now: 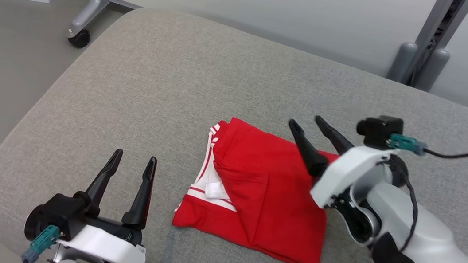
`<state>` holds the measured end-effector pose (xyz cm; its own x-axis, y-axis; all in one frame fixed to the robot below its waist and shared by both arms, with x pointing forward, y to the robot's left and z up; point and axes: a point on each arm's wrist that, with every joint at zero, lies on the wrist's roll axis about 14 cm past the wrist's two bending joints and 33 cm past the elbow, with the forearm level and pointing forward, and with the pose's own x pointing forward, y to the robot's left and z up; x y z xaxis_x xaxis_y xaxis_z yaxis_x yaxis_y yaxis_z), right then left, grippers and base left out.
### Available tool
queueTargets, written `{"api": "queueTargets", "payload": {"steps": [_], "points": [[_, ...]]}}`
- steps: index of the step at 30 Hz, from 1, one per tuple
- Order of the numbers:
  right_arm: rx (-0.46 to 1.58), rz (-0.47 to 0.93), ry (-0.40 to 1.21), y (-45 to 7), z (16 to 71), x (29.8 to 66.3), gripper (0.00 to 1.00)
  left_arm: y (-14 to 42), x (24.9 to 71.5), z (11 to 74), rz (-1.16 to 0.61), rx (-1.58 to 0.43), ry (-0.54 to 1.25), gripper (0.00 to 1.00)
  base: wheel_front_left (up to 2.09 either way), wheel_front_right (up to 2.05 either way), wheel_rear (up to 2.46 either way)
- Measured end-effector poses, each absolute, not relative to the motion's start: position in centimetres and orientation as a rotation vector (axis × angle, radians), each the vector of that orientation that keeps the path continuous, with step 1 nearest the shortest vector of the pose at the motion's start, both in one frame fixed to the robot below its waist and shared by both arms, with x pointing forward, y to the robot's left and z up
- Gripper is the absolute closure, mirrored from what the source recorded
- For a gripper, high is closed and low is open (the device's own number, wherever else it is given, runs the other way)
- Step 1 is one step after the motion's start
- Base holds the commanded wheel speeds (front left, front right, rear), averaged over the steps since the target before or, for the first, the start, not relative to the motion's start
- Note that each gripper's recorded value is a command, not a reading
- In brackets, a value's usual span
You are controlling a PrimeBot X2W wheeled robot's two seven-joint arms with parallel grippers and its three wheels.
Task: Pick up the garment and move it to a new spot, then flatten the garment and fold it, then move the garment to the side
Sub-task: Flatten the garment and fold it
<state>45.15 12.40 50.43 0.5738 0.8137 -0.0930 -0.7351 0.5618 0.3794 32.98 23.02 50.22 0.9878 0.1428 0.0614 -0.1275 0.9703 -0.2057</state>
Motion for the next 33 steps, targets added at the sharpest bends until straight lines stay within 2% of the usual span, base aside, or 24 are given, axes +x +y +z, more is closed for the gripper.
{"api": "queueTargets", "payload": {"steps": [5,6,7,8,9,10,19,33], "points": [[0.259,0.885,0.274,9.6,48.1,44.5,0.00,23.1,32.9,50.1,0.136,-0.200,-0.073,0.00,0.00,0.00,0.00],[0.253,0.882,0.278,9.3,47.6,44.2,0.05,23.1,32.9,50.1,0.136,-0.200,-0.074,0.00,0.00,0.00,0.00],[0.242,0.881,0.286,9.1,47.1,43.9,0.25,23.1,32.9,50.1,0.136,-0.196,-0.075,0.00,0.00,0.00,0.00],[0.228,0.881,0.294,8.8,46.5,43.5,0.59,23.1,33.0,50.1,0.136,-0.194,-0.075,0.00,0.00,0.00,0.00],[0.219,0.879,0.298,8.6,46.1,43.3,0.77,23.2,33.0,50.1,0.138,-0.193,-0.074,0.00,0.00,0.00,0.00],[0.215,0.879,0.300,8.6,45.9,43.2,1.00,23.2,33.0,50.1,0.139,-0.193,-0.073,0.00,0.00,0.00,0.00],[0.104,0.946,0.305,10.1,44.0,41.6,1.00,23.3,33.3,50.0,0.137,-0.189,-0.070,0.00,0.00,0.00,0.00],[0.060,0.980,0.371,12.1,41.4,40.7,1.00,24.0,33.2,49.8,0.162,-0.177,-0.060,0.00,0.00,0.00,0.00]]}}
